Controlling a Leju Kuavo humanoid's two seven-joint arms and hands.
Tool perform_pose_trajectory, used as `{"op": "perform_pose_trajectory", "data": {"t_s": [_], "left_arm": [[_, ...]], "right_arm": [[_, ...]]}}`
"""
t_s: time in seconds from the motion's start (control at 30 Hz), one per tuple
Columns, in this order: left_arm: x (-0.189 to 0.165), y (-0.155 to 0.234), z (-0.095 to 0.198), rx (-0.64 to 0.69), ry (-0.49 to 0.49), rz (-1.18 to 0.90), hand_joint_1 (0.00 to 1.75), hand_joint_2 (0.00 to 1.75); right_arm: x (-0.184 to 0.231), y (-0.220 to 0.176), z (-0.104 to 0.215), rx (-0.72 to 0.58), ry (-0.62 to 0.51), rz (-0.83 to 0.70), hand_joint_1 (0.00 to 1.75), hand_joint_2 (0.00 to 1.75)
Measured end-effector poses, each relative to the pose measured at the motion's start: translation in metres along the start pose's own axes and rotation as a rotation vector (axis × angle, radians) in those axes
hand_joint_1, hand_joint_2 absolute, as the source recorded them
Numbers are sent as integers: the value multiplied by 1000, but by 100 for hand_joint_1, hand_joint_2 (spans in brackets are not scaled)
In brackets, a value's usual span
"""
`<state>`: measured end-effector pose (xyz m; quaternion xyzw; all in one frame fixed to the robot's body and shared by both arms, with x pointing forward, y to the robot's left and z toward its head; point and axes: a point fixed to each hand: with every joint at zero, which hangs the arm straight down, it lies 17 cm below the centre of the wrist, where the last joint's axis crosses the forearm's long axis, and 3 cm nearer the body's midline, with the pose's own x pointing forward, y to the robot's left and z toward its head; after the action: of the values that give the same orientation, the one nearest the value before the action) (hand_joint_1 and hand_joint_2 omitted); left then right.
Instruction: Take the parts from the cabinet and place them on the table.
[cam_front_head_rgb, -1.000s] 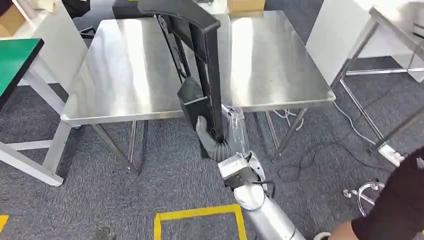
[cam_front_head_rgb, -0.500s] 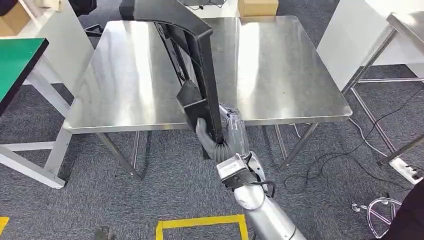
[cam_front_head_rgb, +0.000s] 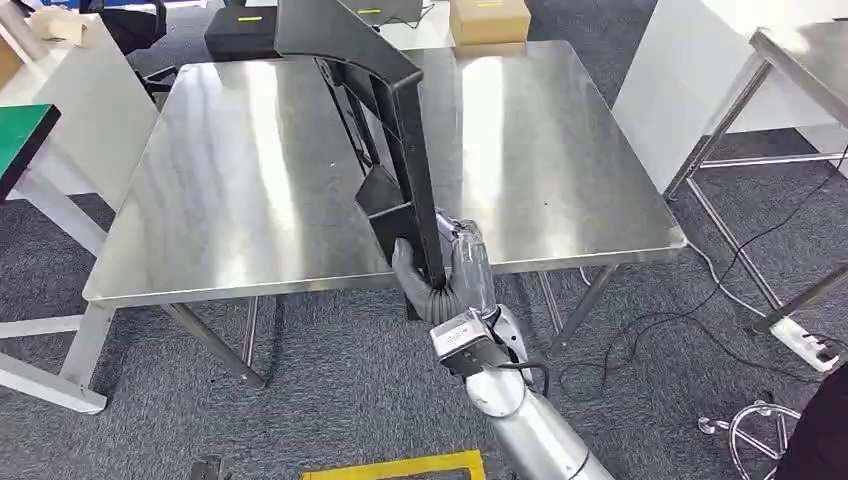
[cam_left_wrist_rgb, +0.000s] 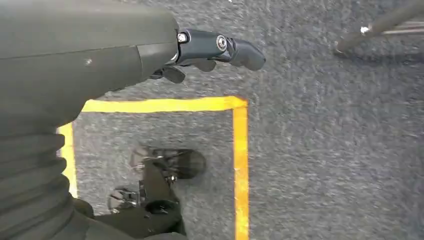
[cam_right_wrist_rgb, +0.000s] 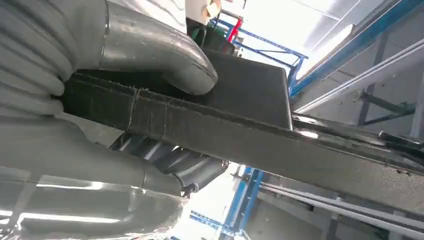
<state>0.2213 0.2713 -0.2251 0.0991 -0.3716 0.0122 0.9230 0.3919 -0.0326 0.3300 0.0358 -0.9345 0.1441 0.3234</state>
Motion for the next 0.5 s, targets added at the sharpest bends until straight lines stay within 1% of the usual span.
{"op": "perform_pose_trajectory", "data": {"t_s": [0.23, 0.5], "left_arm": [[2, -1, -1, 0, -4, 1, 0, 175], [0, -5, 1, -8, 9, 5, 0, 175]], "right_arm": [[1, -1, -3, 0, -9, 5, 175, 175], [-5, -1, 3, 10, 8, 13, 175, 175]]}}
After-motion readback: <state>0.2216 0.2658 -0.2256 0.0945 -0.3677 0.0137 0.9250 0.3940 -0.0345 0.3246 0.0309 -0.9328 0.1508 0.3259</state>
